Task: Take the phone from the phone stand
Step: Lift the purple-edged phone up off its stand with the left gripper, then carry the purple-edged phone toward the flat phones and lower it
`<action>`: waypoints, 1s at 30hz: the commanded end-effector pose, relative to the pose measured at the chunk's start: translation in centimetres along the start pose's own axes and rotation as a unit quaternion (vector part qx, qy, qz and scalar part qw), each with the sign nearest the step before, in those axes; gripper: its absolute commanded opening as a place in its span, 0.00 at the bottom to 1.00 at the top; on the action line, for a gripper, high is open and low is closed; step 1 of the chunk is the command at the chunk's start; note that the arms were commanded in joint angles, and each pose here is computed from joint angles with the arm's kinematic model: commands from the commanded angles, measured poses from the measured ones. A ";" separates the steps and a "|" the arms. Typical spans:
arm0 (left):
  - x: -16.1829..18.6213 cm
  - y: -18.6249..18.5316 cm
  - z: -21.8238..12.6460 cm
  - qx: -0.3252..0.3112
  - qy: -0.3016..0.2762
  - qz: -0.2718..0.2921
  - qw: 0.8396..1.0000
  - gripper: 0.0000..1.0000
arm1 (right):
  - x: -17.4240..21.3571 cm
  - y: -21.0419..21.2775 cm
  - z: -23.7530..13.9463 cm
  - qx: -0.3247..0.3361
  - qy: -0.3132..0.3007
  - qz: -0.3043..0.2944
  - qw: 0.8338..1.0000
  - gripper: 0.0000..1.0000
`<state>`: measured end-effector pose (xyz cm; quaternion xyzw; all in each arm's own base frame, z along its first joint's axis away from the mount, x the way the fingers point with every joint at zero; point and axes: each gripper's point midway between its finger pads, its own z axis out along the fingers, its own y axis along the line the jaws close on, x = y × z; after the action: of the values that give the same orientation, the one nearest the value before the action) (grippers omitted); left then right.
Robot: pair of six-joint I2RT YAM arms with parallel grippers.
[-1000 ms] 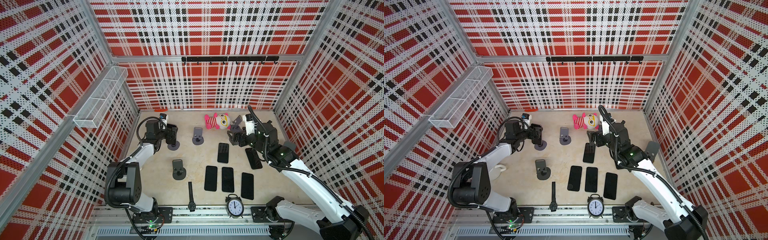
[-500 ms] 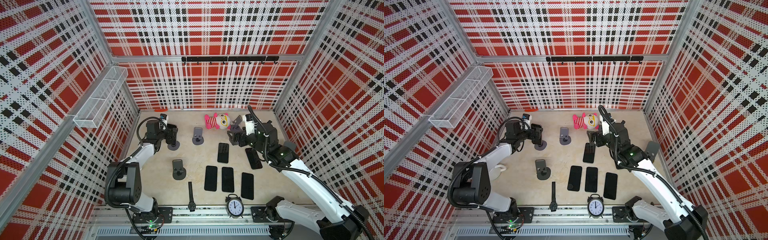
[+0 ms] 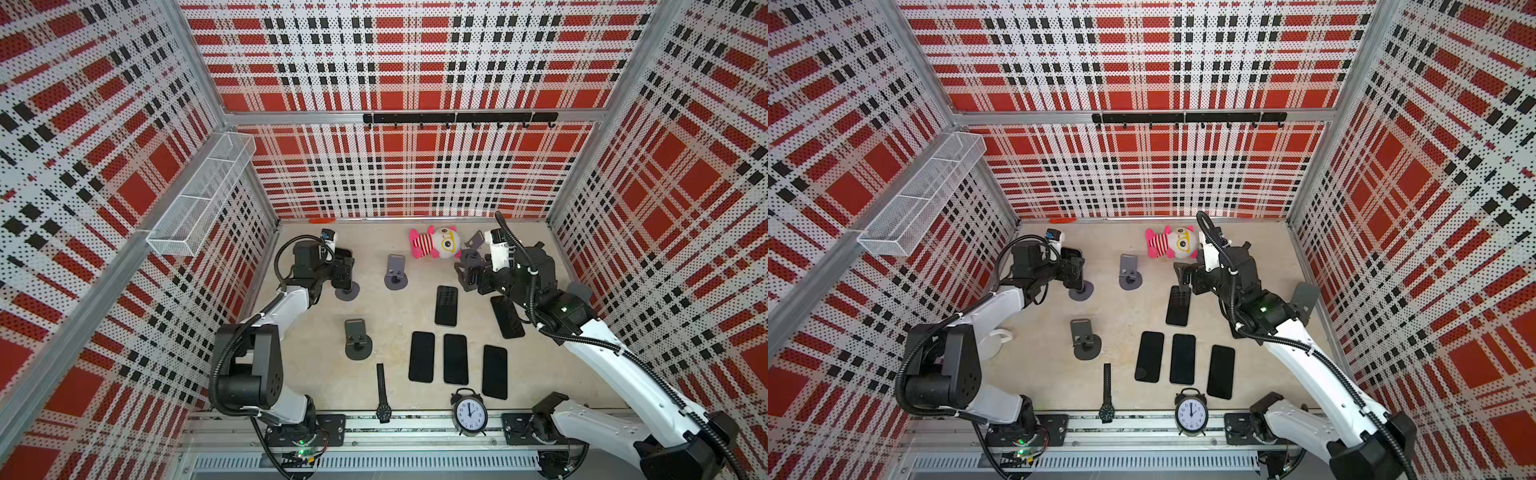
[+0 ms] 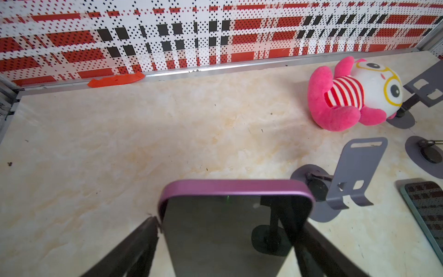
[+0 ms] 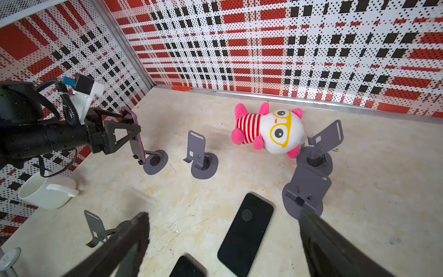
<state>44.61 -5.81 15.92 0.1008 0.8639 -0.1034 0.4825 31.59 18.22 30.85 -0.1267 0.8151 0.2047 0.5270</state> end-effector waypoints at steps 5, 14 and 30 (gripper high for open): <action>-1.5 -0.8 -0.9 0.003 -0.016 -0.007 1.000 0.81 | 0.0 -0.1 -0.6 0.002 -0.014 -0.010 1.000 1.00; -3.5 -1.8 -1.9 -0.001 -0.036 -0.022 0.999 0.78 | 0.2 -0.2 -0.5 0.003 -0.015 -0.012 1.000 1.00; -8.7 -7.1 -6.1 0.011 -0.106 -0.024 0.994 0.76 | 0.5 -0.3 0.0 0.005 -0.017 -0.012 1.000 1.00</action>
<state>42.20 -10.02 23.35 0.0717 0.8371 -0.1138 0.5302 31.48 17.85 29.86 -0.1266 0.8140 0.1966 0.5318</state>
